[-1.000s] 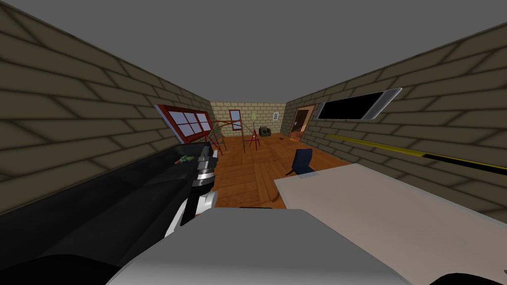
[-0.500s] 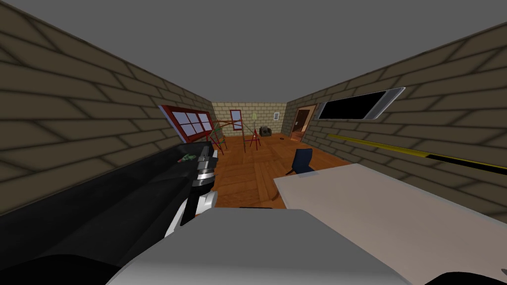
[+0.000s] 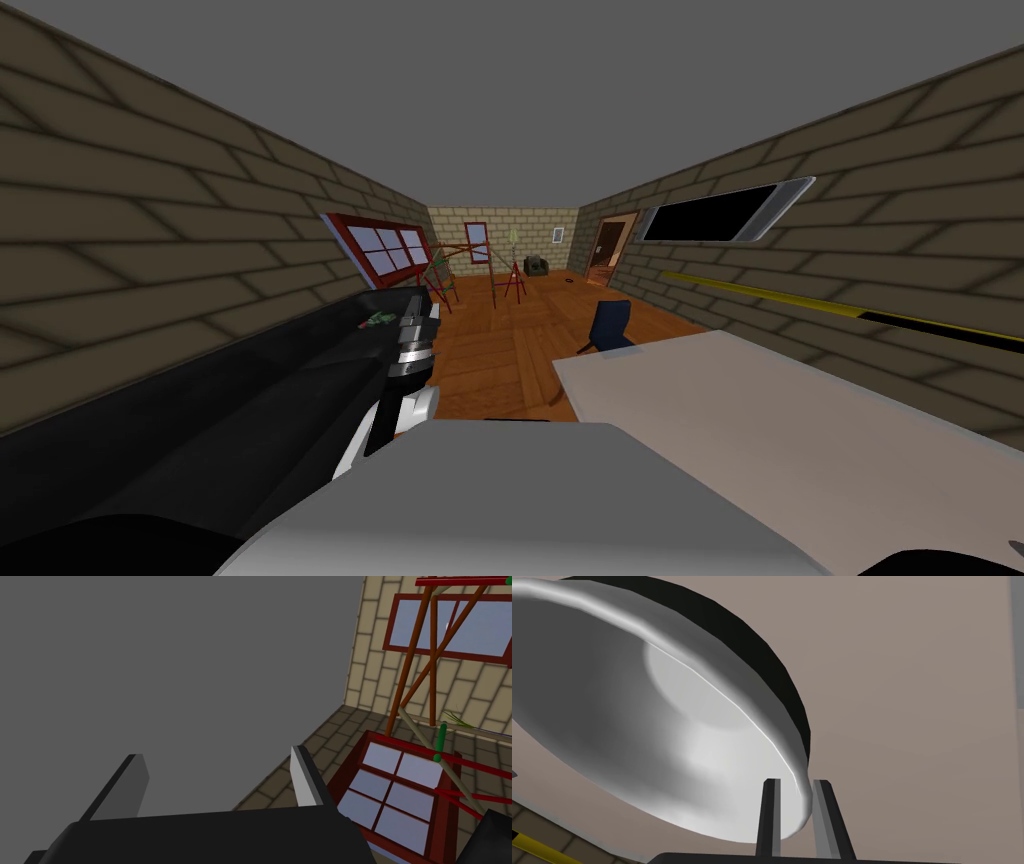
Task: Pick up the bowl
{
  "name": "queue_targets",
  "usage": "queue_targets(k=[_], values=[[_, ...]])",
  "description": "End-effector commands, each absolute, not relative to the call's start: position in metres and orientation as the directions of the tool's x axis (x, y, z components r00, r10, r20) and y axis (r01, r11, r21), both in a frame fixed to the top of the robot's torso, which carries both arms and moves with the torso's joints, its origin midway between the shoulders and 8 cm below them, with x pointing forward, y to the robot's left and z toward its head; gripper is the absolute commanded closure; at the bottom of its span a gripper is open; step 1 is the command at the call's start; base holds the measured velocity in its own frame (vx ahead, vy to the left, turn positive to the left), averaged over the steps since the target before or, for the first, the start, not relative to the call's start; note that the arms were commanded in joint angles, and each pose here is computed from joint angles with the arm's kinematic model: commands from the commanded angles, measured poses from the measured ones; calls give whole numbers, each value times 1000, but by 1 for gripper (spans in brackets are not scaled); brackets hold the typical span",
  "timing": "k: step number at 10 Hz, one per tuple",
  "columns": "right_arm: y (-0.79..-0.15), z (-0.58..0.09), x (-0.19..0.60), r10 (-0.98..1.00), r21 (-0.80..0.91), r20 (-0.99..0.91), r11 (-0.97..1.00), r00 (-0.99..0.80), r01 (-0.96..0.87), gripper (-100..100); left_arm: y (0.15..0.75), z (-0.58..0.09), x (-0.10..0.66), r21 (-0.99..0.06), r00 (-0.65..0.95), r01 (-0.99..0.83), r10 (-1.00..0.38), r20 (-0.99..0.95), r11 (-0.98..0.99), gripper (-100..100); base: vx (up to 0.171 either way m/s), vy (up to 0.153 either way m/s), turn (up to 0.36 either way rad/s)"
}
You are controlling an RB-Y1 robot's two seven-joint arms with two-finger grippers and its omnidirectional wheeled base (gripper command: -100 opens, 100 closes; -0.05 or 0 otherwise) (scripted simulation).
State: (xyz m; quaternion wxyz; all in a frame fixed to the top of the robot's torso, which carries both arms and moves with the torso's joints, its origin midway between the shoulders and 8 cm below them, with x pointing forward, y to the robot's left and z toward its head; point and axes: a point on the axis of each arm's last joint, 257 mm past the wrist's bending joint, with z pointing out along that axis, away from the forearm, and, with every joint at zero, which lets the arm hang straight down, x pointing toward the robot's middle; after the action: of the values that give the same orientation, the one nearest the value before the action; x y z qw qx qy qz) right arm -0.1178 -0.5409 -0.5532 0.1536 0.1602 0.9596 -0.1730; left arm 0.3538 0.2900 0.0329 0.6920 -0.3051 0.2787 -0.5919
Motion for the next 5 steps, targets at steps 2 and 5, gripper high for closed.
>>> queue_targets(k=[2,5], values=[[-543,-541,-132,244,-284,-345,893,-906,349,100,290,33,354,-752,144,649,-989,-25,113,0,62,30,-54],[-543,-539,-133,244,-283,-344,893,-907,348,0,290,33,354,-752,144,649,-989,-25,113,0,36,16,-14]])
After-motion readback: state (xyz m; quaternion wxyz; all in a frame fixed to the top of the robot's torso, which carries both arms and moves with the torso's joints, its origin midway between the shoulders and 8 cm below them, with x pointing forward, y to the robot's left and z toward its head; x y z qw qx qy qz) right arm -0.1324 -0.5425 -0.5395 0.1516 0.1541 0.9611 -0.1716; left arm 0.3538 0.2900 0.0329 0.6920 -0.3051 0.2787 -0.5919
